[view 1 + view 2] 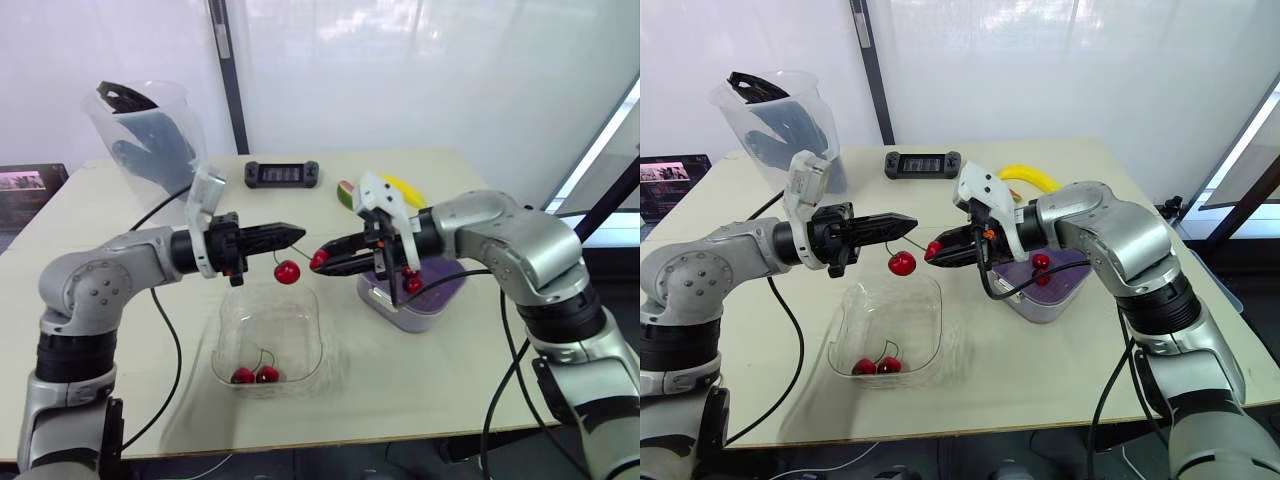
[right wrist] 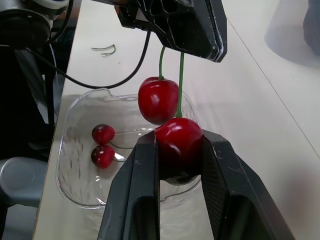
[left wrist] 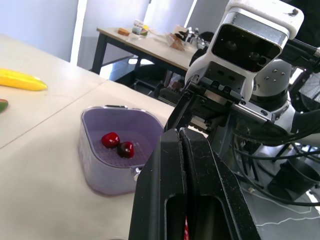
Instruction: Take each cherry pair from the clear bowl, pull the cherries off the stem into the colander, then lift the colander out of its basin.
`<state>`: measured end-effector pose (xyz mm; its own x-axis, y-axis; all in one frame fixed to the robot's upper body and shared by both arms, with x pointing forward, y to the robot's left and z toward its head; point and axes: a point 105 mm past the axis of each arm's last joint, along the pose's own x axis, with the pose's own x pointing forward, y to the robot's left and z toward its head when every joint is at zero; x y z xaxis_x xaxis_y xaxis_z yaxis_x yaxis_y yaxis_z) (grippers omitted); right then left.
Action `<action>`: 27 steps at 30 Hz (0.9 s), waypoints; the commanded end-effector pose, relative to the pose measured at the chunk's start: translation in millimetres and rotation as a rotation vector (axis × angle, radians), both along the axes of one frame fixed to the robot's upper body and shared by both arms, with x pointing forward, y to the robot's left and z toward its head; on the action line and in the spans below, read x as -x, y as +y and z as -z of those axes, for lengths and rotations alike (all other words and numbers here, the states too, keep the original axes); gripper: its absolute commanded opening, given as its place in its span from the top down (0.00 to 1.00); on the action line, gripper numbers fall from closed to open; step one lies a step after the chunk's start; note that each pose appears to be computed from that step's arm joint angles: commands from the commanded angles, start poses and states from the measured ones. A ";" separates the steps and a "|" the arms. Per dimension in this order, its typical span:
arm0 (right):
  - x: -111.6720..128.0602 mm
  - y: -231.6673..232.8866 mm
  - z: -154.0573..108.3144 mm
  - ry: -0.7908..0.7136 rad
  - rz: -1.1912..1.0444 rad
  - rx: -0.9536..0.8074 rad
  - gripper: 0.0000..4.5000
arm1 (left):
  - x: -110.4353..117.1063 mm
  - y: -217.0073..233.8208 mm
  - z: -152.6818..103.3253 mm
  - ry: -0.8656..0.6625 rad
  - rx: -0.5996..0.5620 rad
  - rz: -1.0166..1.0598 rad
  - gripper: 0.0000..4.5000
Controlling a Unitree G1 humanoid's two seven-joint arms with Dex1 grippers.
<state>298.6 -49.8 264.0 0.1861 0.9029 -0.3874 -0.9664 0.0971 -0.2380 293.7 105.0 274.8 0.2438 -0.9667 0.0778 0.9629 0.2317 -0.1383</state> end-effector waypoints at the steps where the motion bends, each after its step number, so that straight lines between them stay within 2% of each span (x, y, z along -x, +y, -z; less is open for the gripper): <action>1: -6.9 -14.4 8.9 0.039 0.069 0.050 0.80 | 4.8 8.4 -23.4 -0.109 0.045 -0.025 1.00; 16: -9.3 -34.9 18.3 0.080 0.118 0.081 0.80 | 5.0 9.0 -24.2 -0.115 0.050 -0.029 1.00; 21: -9.6 -38.8 12.4 0.073 0.118 0.063 0.80 | 5.3 8.9 -24.1 -0.116 0.051 -0.030 1.00; 25: -27.7 -65.7 -8.5 -0.006 0.222 0.051 0.80 | 4.5 10.1 -22.9 -0.119 0.049 -0.045 1.00; 27: -41.8 -84.8 -8.4 -0.067 0.302 0.101 0.80 | 4.2 11.1 -22.0 -0.125 0.049 -0.056 1.00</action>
<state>335.7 -125.2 258.4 0.4092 0.7781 -0.4765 -0.9117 0.3280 -0.2472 295.0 114.5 286.7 0.2887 -0.9488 0.1278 0.9563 0.2794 -0.0862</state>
